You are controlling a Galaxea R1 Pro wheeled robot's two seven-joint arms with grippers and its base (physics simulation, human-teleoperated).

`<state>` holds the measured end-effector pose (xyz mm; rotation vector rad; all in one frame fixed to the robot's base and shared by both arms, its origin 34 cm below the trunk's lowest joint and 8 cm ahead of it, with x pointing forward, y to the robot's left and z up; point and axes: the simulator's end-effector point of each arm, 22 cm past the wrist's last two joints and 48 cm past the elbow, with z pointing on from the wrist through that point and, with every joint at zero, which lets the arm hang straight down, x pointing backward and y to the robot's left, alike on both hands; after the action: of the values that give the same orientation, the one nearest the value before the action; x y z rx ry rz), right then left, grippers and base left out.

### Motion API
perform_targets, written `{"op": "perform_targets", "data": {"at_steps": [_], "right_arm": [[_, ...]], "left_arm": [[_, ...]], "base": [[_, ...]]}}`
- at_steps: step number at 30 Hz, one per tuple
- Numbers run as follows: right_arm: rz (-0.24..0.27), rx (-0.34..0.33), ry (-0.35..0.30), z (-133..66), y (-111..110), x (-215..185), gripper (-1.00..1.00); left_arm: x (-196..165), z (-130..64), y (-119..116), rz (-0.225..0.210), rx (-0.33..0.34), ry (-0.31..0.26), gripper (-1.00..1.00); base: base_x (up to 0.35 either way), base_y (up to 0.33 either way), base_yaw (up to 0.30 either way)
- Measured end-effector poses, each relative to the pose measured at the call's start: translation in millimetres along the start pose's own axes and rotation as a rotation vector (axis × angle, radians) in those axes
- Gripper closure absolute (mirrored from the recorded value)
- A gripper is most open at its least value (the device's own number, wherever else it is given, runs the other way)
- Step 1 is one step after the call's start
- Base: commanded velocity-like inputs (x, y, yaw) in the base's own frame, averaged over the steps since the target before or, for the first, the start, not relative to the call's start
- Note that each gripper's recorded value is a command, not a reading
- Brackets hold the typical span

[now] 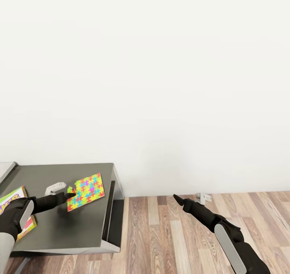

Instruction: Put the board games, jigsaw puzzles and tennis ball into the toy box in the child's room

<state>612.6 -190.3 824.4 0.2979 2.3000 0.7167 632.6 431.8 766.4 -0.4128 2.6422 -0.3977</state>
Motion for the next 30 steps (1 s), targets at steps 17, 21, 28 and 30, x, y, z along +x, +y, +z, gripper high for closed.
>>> {"op": "perform_targets", "data": {"at_steps": [17,21,28,30], "right_arm": [[0.0,0.0,-0.001,0.0,-0.1,-0.1,-1.0],[0.0,0.0,-0.001,0.0,0.0,-0.3,-1.0],[-0.001,-0.001,-0.002,-0.1,0.4,-0.7,-1.0],[-0.001,-0.001,-0.002,-0.1,0.4,-0.7,-1.0]], "left_arm": [[0.2,0.3,-0.5,0.002,0.0,0.001,-1.0],[0.2,0.3,-0.5,0.002,0.001,0.001,-1.0],[0.8,0.8,-1.5,0.001,0.002,0.001,-1.0],[0.8,0.9,-1.6,0.001,0.002,0.001,-1.0]], "base": [[0.107,0.051,0.0],[0.024,0.001,0.0],[0.074,-0.158,0.0],[0.035,-0.151,0.0]]}}
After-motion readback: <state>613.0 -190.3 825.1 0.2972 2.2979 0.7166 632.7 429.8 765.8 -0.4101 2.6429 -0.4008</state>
